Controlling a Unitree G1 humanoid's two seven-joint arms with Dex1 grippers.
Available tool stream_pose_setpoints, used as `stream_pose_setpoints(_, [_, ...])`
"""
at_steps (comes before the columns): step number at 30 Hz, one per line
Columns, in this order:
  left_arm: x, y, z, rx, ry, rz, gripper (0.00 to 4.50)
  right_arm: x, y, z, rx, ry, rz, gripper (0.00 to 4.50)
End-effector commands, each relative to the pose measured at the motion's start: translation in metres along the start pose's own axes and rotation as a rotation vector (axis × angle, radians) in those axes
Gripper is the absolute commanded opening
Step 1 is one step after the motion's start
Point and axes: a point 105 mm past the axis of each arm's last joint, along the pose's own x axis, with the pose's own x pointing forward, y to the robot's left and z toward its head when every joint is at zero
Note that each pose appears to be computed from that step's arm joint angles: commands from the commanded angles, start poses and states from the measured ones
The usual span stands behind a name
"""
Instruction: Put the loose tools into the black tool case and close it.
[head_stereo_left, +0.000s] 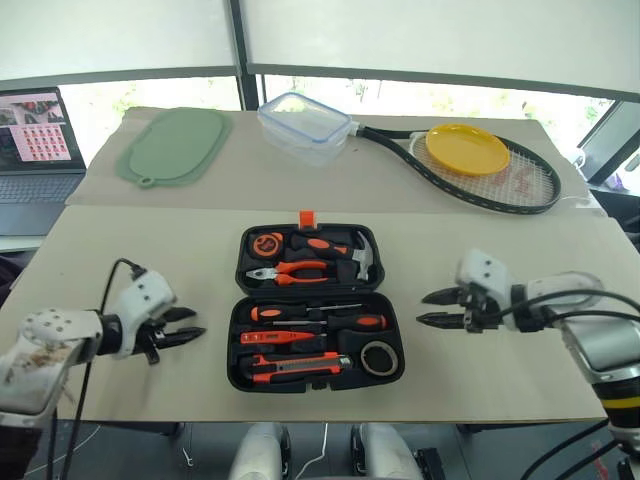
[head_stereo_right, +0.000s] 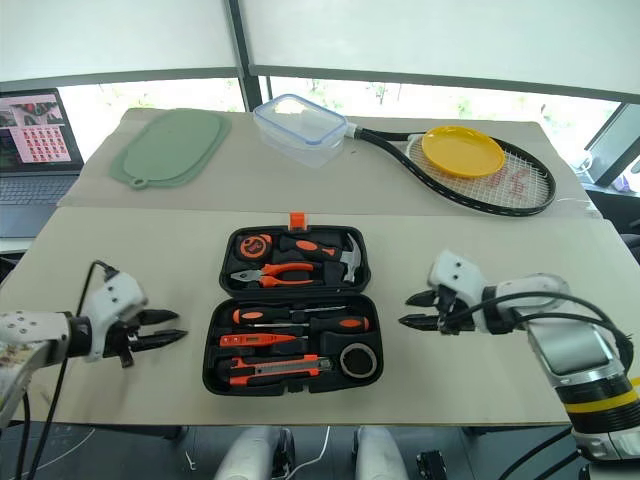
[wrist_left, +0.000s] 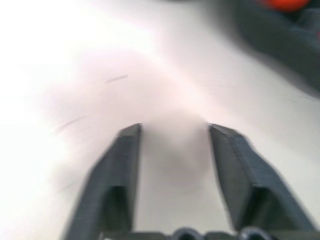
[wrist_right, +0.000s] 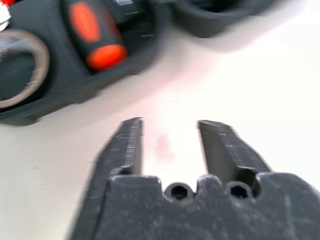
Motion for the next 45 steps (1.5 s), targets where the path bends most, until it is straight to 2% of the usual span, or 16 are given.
stream_pose_setpoints(1, [0.01,-0.004,0.028,-0.228,-0.067,-0.044,3.68,0.004,-0.035,0.024,0.184,-0.097,-0.116,3.56])
stream_pose_setpoints(7, [0.039,-0.013,0.067,-0.457,-0.159,-0.107,3.68,0.029,-0.041,0.044,0.38,-0.126,-0.075,3.56])
stream_pose_setpoints(14, [0.061,-0.01,0.066,-0.482,-0.109,-0.06,3.68,0.048,-0.036,0.045,0.412,-0.086,-0.046,3.56])
stream_pose_setpoints(17, [0.062,-0.008,0.062,-0.486,-0.101,-0.049,2.94,0.052,-0.031,0.044,0.41,-0.072,-0.037,2.8])
stream_pose_setpoints(21, [0.063,-0.012,0.059,-0.484,-0.087,-0.064,1.48,0.057,-0.023,0.047,0.399,-0.069,-0.011,1.4])
stream_pose_setpoints(25, [0.063,-0.013,0.058,-0.484,-0.086,-0.065,0.47,0.06,-0.018,0.05,0.388,-0.071,0.006,0.32])
stream_pose_setpoints(26, [0.063,-0.012,0.058,-0.484,-0.087,-0.065,0.07,0.06,-0.017,0.05,0.384,-0.072,0.006,0.01])
stream_pose_setpoints(34, [0.058,-0.017,0.073,-0.448,-0.144,-0.102,0.07,0.052,-0.018,0.063,0.356,-0.126,-0.007,0.01])
stream_pose_setpoints(38, [0.046,-0.023,0.11,-0.324,-0.336,-0.128,0.07,0.043,-0.017,0.084,0.254,-0.228,-0.024,0.01])
stream_pose_setpoints(41, [0.035,-0.024,0.139,-0.171,-0.495,-0.066,0.07,0.033,-0.019,0.103,0.193,-0.33,-0.079,0.01])
stream_pose_setpoints(45, [0.031,-0.028,0.154,-0.011,-0.593,0.026,0.07,0.024,-0.027,0.113,0.054,-0.381,-0.204,0.01])
